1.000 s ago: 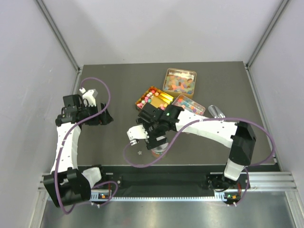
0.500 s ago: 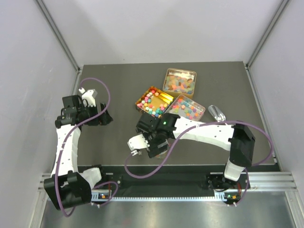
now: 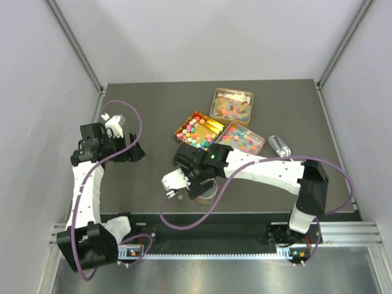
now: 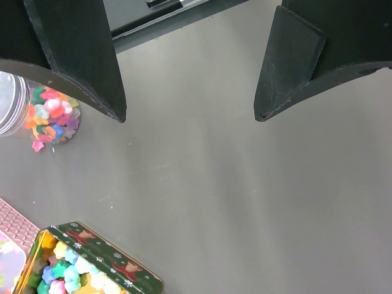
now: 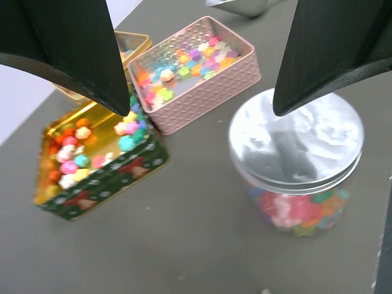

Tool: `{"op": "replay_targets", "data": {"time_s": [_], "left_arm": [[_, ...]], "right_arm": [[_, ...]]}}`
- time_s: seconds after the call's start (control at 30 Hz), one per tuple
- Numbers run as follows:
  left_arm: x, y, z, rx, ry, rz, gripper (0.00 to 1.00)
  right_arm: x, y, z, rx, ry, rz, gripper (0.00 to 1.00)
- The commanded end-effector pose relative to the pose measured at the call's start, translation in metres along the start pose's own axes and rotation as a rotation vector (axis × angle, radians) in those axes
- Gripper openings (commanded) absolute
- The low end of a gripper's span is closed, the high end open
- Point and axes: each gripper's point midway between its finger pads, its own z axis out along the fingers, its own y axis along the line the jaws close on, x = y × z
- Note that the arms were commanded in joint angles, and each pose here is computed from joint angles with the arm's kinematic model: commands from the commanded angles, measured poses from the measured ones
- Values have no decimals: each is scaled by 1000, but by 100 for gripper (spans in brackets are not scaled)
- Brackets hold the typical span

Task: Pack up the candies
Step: Screw the bottle lid onto the packing bottle.

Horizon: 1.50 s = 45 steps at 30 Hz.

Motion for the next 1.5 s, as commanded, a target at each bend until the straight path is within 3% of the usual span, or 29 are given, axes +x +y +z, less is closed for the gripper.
{"op": "replay_targets", "data": {"time_s": [0.0, 0.37, 0.63, 0.73, 0.87, 1.0, 1.13, 1.23, 1.3, 1.33, 1.4, 1.43, 1.47], "left_arm": [[-10, -2, -6, -5, -42, 32, 89], [-9, -1, -7, -15, -41, 29, 89], [-14, -5, -15, -18, -48, 47, 89], [-25, -8, -27, -22, -63, 117, 92], [-27, -12, -44, 7, -20, 345, 91], [-8, -34, -52, 170, 57, 471, 92], [-3, -72, -58, 394, 99, 322, 96], [-13, -103, -61, 581, 90, 136, 90], [-28, -106, -55, 585, 16, 87, 90], [-22, -114, -51, 638, 40, -104, 91], [-38, -123, -54, 700, -77, -51, 92], [-30, -128, -50, 728, -72, -73, 93], [-27, -137, -52, 726, -109, 21, 95]], "right_arm": [[-17, -28, -12, 93, -55, 4, 100], [-9, -11, 50, 6, -1, 32, 100], [-10, -32, 10, 88, -14, 39, 100], [-2, -40, -23, 156, -21, 58, 100], [27, -40, -41, 196, -1, 124, 100], [45, -31, -50, 140, -71, 248, 100], [46, -24, -76, 17, -310, 472, 100], [28, -11, -104, 41, -457, 350, 100], [31, 0, -98, 79, -468, 217, 100], [32, 0, -98, 118, -476, 191, 99], [34, -1, -93, 108, -457, 170, 100], [32, 0, -98, 80, -451, 163, 100], [30, -1, -98, 61, -449, 168, 100]]}}
